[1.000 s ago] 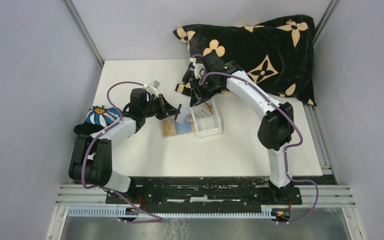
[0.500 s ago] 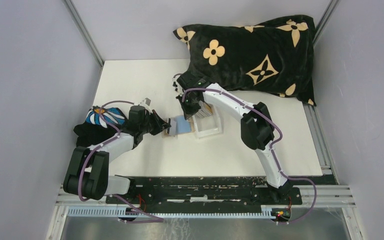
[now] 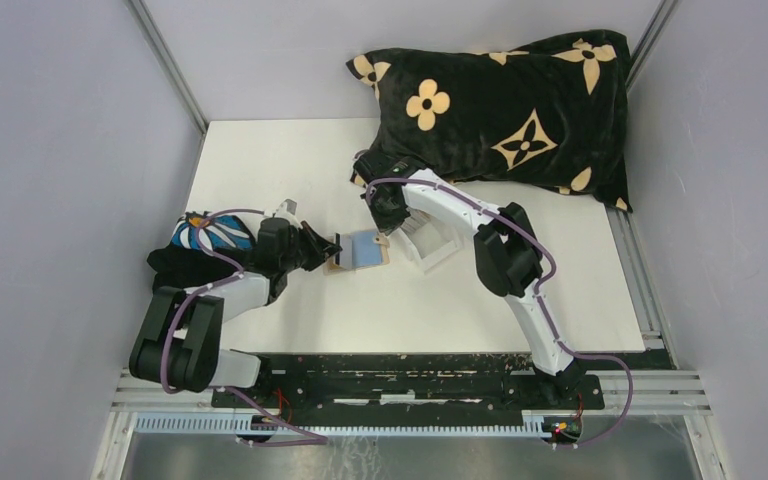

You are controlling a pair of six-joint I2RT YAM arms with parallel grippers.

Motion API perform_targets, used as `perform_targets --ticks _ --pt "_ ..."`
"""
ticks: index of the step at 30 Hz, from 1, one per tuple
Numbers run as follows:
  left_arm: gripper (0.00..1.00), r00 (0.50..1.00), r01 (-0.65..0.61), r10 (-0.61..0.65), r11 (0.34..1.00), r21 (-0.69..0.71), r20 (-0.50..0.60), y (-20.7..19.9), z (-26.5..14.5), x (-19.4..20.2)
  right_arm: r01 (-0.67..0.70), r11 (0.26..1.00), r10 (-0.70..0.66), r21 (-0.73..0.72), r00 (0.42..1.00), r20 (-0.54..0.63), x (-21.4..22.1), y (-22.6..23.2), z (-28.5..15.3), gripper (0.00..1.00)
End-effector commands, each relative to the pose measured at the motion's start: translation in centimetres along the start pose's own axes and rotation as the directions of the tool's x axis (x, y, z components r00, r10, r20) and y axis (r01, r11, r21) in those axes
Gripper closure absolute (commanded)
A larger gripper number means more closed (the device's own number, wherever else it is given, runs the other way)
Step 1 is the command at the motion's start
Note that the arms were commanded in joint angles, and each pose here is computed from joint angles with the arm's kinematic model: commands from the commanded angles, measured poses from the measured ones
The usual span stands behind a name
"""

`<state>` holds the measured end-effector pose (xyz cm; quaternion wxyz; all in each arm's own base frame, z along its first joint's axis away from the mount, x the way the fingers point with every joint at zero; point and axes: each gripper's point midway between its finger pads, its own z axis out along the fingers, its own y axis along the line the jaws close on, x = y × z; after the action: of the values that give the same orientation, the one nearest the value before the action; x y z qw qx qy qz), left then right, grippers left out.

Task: Put the credit cards into the card holder
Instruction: Insert the credit card into the card holder.

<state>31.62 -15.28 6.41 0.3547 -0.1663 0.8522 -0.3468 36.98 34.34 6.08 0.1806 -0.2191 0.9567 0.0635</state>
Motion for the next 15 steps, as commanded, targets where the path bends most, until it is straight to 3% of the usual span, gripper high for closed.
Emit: perform_targets --ticks 1,15 --pt "0.97 0.997 0.026 -0.029 0.998 0.052 0.069 -1.1 0.6 -1.6 -0.027 0.997 0.022 0.071 0.998 0.059 -1.6 -1.9 -1.1 0.99" --pt "0.97 0.997 0.043 -0.046 0.998 0.042 0.062 -0.3 1.7 -1.4 -0.025 0.999 0.023 0.035 0.998 0.052 -2.2 -1.1 -0.5 0.99"
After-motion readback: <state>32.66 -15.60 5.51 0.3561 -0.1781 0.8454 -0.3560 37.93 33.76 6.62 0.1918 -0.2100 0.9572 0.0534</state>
